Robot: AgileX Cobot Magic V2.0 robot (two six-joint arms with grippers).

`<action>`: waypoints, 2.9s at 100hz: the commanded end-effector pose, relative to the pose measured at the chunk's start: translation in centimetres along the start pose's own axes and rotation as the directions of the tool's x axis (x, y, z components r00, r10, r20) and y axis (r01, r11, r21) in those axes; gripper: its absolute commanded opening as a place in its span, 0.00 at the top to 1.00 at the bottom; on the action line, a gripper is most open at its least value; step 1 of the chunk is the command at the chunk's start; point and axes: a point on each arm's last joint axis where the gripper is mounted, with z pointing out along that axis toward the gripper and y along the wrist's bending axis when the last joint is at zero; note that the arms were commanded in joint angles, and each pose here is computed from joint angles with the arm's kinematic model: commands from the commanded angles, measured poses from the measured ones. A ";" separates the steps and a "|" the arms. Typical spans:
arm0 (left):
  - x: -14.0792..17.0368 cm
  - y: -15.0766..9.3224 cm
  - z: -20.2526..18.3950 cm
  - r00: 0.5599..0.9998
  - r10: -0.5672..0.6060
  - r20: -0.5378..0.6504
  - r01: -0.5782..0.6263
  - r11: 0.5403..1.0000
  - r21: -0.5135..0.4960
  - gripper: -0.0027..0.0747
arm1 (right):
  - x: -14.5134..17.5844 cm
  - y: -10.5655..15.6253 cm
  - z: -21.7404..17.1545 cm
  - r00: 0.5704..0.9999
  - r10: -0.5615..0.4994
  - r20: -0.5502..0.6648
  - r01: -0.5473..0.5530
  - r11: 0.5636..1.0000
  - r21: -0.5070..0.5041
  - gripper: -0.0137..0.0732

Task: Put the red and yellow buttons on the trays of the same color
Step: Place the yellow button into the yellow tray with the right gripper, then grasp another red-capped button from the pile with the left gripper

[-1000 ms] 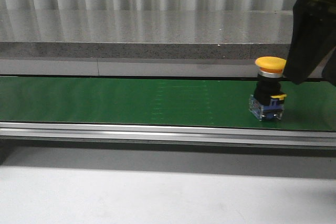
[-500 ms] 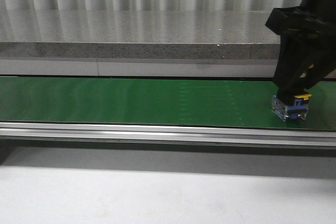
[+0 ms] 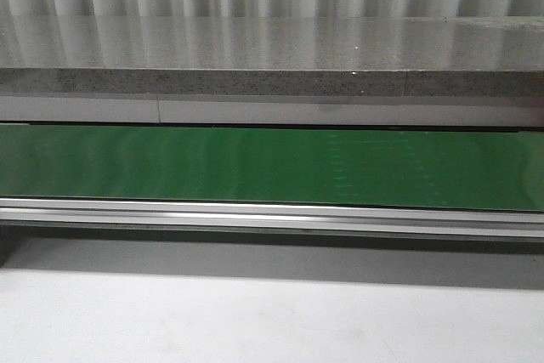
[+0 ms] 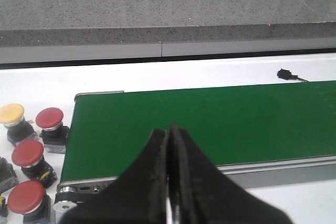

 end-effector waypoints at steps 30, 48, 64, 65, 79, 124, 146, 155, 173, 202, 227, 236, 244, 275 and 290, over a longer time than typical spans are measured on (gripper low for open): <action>-1.4 -0.1 -0.3 0.996 -0.005 0.092 0.004 1.000 0.012 0.99 | 0.3 -11.2 -0.3 0.937 0.321 0.136 -0.345 0.914 0.214 0.72; -1.4 -0.1 -0.3 0.996 -0.005 0.092 0.004 1.000 0.012 0.99 | 1.7 -15.0 1.9 0.878 0.462 0.123 -0.478 0.840 0.259 0.72; -1.4 -0.1 -0.3 0.996 -0.005 0.092 0.004 1.000 0.012 0.99 | 2.3 -16.5 3.6 0.861 0.499 0.103 -0.507 0.817 0.275 0.72; -1.4 -0.1 -0.3 0.996 -0.005 0.092 0.004 1.000 0.012 0.99 | 2.3 -16.6 3.8 0.860 0.500 0.099 -0.507 0.817 0.275 0.72; -1.4 -0.1 -0.3 0.996 -0.005 0.092 0.004 1.000 0.012 0.99 | 2.9 -16.9 5.3 0.854 0.518 0.050 -0.510 0.814 0.278 0.71; -1.4 -0.1 -0.3 0.996 -0.005 0.092 0.004 1.000 0.012 0.99 | 3.1 -16.6 5.4 0.843 0.538 0.019 -0.523 0.810 0.264 0.22; -1.4 -0.1 -0.3 0.996 -0.005 0.092 0.004 1.000 0.012 0.99 | 2.1 -14.3 0.3 0.871 0.483 0.091 -0.489 0.837 0.244 0.44; -1.4 -0.1 -0.3 0.996 -0.005 0.092 0.004 1.000 0.012 0.99 | 1.8 -12.4 -1.7 0.897 0.430 0.104 -0.442 0.869 0.225 0.68; -1.4 -0.1 -0.3 0.996 -0.005 0.092 0.004 1.000 0.012 0.99 | 1.6 -7.6 -4.5 0.950 0.264 0.167 -0.291 0.942 0.168 0.91; -1.4 -0.1 -0.3 0.996 -0.005 0.092 0.004 1.000 0.012 0.99 | 4.5 1.1 -7.0 0.967 -0.043 0.251 0.042 0.999 0.008 0.92; -1.4 -0.1 -0.3 0.996 -0.005 0.092 0.004 1.000 0.012 0.99 | 9.9 4.2 -9.2 0.895 -0.202 0.398 0.248 0.966 -0.068 0.92; -1.4 -0.1 -0.3 0.996 -0.005 0.092 0.004 1.000 0.012 0.99 | 12.2 4.1 -10.0 0.869 -0.210 0.448 0.270 0.960 -0.075 0.92; -1.4 -0.1 -0.3 0.996 -0.005 0.092 0.004 1.000 0.012 0.99 | 14.1 3.8 -10.5 0.850 -0.206 0.485 0.273 0.959 -0.071 0.92; -1.1 -0.1 0.3 0.999 -0.011 0.031 0.010 1.000 0.015 0.99 | 19.3 3.0 -13.3 0.754 -0.194 0.628 0.290 0.956 -0.053 0.92; -1.6 0.4 2.2 0.993 -0.086 -0.085 0.082 0.995 -0.050 0.98 | 19.6 2.9 -13.7 0.739 -0.191 0.646 0.291 0.955 -0.050 0.92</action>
